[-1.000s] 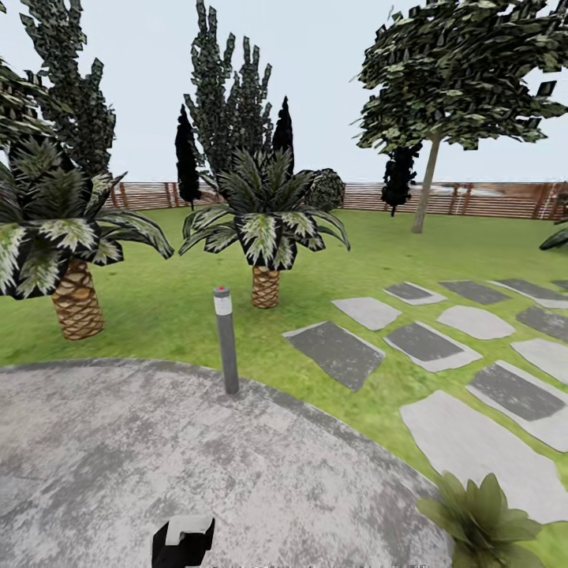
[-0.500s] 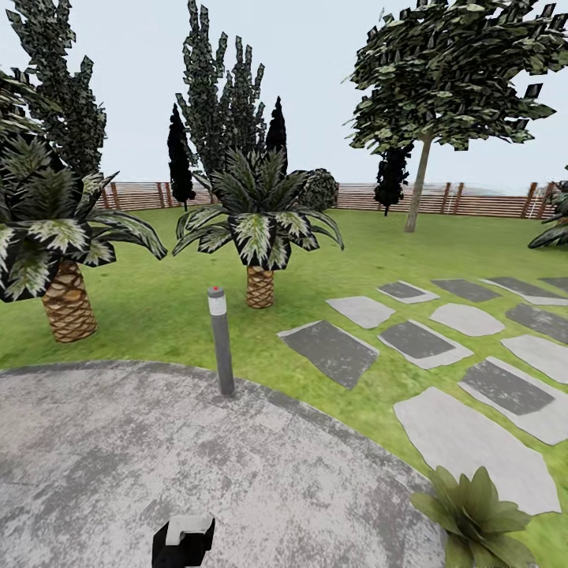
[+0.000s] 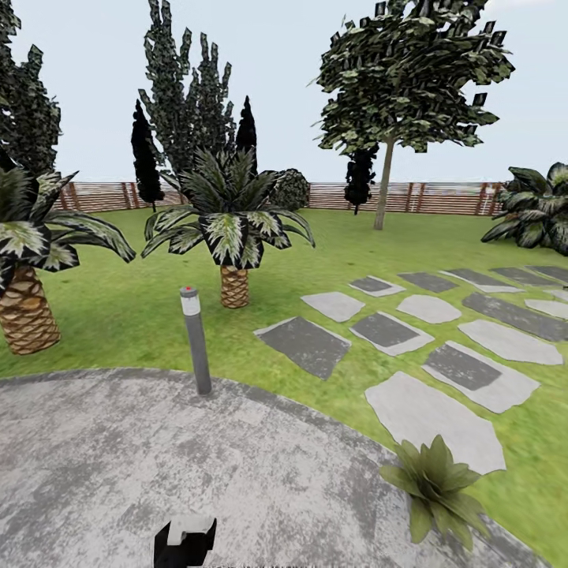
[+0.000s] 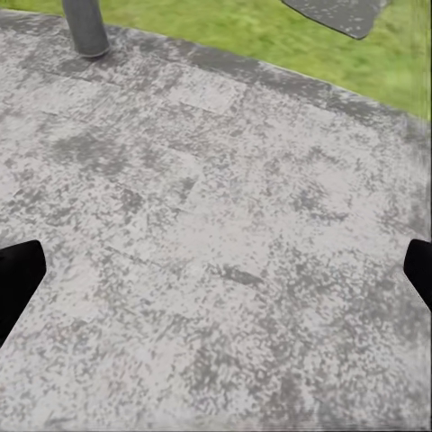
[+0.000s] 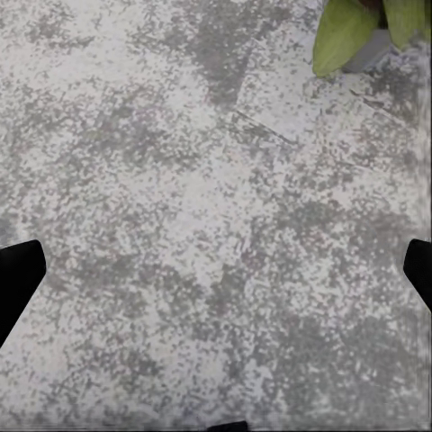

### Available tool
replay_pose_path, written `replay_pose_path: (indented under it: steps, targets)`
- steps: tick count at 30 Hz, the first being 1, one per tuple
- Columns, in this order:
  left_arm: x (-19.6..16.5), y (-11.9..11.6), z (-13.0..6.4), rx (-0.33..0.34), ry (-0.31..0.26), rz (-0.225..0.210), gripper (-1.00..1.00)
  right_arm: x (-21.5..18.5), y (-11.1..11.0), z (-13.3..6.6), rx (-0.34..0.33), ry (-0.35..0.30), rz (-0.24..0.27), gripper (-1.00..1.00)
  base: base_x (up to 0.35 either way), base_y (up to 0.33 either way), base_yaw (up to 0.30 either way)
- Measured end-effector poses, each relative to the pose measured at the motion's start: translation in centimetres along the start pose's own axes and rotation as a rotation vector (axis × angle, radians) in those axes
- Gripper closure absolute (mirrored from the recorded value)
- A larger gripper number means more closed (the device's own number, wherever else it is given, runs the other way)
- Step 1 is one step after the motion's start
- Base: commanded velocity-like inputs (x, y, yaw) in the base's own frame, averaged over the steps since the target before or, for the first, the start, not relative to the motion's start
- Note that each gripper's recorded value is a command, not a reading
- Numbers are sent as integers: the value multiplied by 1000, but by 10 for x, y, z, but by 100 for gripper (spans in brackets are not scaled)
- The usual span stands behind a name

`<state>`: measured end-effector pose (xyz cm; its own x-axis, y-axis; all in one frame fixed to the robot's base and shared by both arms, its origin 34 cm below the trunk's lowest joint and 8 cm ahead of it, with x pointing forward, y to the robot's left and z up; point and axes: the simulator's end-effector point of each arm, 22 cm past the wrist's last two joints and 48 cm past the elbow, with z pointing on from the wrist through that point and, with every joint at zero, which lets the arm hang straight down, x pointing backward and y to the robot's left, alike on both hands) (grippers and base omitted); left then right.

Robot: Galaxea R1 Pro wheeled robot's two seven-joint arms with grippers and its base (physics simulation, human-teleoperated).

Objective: Pick up the pesticide atomizer in the garden and spray insectifuge to fully cover both potted plants in the garden.

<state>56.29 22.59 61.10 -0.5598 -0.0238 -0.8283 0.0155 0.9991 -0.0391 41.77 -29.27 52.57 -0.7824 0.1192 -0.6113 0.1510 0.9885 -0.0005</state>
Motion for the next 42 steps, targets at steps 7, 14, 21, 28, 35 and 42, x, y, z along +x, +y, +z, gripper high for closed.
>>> replay_pose_path:
  steps: [7,14,21,28,35,42]
  targets:
    - [0,0,0,0,0,0,-100,0,0,0,0,0,0,-100,-170,0,-254]
    - [0,0,0,0,0,0,-100,0,-1,0,1,-1,-1,-100,-98,0,-40]
    - [0,0,0,0,0,0,-100,1,0,0,1,1,0,-100,-10,0,0]
    - [0,0,0,0,0,0,-100,1,0,0,1,2,0,-100,-1,0,143]
    - [0,0,0,0,0,0,-100,2,0,0,2,3,0,-100,0,0,251]
    - [0,0,0,0,0,-1,-100,2,0,0,2,5,0,-100,0,0,257]
